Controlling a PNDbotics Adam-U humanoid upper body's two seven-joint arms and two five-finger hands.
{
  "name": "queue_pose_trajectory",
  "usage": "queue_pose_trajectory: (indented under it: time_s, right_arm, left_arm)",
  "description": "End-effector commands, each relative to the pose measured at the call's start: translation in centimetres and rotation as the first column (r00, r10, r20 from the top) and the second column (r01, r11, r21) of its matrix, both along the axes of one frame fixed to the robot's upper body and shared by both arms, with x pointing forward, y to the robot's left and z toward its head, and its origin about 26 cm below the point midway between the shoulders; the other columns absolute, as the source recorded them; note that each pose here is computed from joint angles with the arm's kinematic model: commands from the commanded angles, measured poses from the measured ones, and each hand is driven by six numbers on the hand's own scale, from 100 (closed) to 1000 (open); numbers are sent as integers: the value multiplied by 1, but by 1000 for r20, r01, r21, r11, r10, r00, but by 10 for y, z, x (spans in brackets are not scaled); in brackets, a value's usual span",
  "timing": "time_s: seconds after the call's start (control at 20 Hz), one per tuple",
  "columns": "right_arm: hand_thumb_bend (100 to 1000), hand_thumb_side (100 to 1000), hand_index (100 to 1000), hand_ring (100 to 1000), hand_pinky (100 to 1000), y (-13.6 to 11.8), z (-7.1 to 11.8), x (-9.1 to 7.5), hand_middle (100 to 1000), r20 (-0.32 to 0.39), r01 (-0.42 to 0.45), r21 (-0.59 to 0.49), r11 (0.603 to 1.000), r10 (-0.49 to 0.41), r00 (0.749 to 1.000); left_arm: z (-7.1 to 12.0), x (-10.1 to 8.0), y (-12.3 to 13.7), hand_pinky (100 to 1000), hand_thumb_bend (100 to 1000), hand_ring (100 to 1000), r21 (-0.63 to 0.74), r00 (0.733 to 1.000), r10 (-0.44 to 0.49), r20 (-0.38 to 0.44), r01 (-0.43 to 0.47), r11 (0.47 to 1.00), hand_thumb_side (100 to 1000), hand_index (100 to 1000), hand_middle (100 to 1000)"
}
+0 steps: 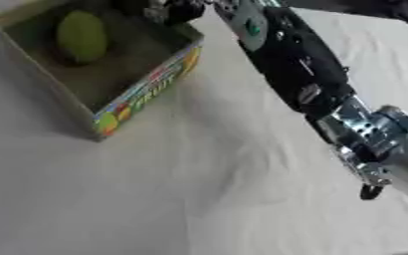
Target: Pick up objects on the table and place them in the box.
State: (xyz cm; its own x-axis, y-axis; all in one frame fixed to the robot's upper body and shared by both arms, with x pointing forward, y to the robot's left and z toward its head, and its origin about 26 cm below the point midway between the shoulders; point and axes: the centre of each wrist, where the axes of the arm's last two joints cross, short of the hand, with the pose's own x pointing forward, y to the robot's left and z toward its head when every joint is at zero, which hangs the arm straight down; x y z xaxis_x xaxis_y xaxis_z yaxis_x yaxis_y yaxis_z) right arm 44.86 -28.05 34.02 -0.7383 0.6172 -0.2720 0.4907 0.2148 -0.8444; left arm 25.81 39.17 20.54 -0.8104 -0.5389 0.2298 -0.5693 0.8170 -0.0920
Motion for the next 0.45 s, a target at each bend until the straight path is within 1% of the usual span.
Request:
queue_pose_trajectory:
  time_s: [0.05,0.15,0.2,0.25,0.3,0.35,0.45]
  right_arm:
    - [100,270,752,803,813,-22,34,-24,685,116,9,69,998,-17,993]
    - [100,278,769,811,821,-31,40,-35,702,153,11,117,993,-28,988]
    - [100,269,785,825,824,-35,40,-41,725,164,13,133,991,-35,986]
    - [100,267,790,828,824,-39,40,-46,730,171,18,141,990,-42,984]
    - [100,454,799,834,819,-44,40,-52,741,175,21,142,990,-46,984]
    - [100,257,803,836,816,-49,39,-58,745,178,22,139,990,-47,983]
    - [100,254,815,841,808,-60,39,-71,755,189,19,129,991,-43,981]
  left_arm:
    - [7,-5,5,611,100,583,27,1000,22,15,-22,999,586,794,589]
    - [5,-6,5,612,100,584,26,1000,27,11,-28,999,586,794,589]
    - [3,-7,6,612,100,583,25,999,31,7,-31,999,586,794,589]
    - [2,-8,6,612,100,583,24,999,33,4,-33,999,586,793,589]
    - [1,-9,7,612,100,583,24,999,38,0,-38,999,572,793,589]
    - [-1,-9,8,612,100,583,22,999,43,-4,-43,999,586,793,589]
    - [-3,-11,9,612,100,583,18,999,53,-10,-53,998,586,794,589]
